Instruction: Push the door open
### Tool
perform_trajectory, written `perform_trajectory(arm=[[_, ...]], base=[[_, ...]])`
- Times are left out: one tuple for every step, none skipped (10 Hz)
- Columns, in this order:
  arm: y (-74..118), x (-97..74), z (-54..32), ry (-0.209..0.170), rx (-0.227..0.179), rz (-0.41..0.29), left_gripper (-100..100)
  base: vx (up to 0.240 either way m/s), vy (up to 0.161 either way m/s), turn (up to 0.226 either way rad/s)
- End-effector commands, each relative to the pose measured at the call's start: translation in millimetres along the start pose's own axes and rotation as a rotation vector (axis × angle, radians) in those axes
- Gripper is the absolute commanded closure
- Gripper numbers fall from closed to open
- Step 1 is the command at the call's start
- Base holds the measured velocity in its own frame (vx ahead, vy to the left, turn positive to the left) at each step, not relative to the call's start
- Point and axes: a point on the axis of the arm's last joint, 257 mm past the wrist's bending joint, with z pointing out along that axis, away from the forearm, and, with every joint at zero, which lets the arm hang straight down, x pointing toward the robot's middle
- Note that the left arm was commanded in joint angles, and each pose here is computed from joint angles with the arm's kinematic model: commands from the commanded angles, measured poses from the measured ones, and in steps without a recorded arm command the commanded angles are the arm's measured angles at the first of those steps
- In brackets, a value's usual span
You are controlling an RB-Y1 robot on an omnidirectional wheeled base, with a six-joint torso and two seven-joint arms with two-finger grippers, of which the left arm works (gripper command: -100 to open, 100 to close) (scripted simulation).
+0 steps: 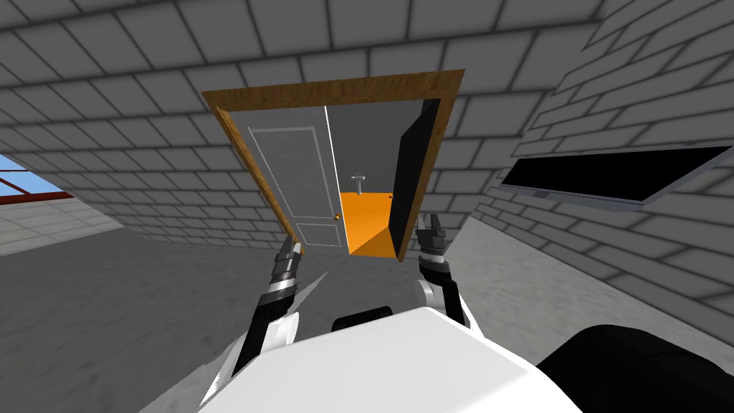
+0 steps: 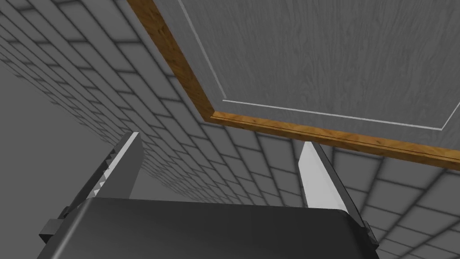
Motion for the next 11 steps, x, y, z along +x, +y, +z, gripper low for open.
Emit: perform_trajectory(arm=[[9.6,5.1,-0.6,0.015,-0.011,0.042,-100],[16.2,8.3,-1.7,0.025,-0.018,0.067,-100],[22.7,11.6,-2.8,0.035,-0.025,0.092,-100],[29.2,14.8,-4.0,0.045,-0.031,0.118,-100],[36.1,18.2,-5.4,0.056,-0.038,0.145,-100],[43.2,21.6,-7.0,0.067,-0.045,0.173,-100],[50.2,25.0,-8.6,0.078,-0.051,0.201,-100],[57.1,28.3,-10.3,0.09,-0.057,0.229,-100],[64.2,31.7,-12.2,0.102,-0.063,0.258,-100],[71.4,35.2,-14.2,0.114,-0.069,0.288,-100],[78.6,38.6,-16.4,0.127,-0.075,0.318,-100]], base=[[0.079,0.012,-0.002],[0.097,0.029,-0.001],[0.109,0.022,-0.005],[0.105,0.005,-0.004],[0.099,0.003,0.001],[0.099,0.007,-0.002],[0.097,0.012,-0.005],[0.094,0.018,-0.001],[0.101,0.026,-0.003],[0.1,0.014,-0.004],[0.104,0.007,-0.002]])
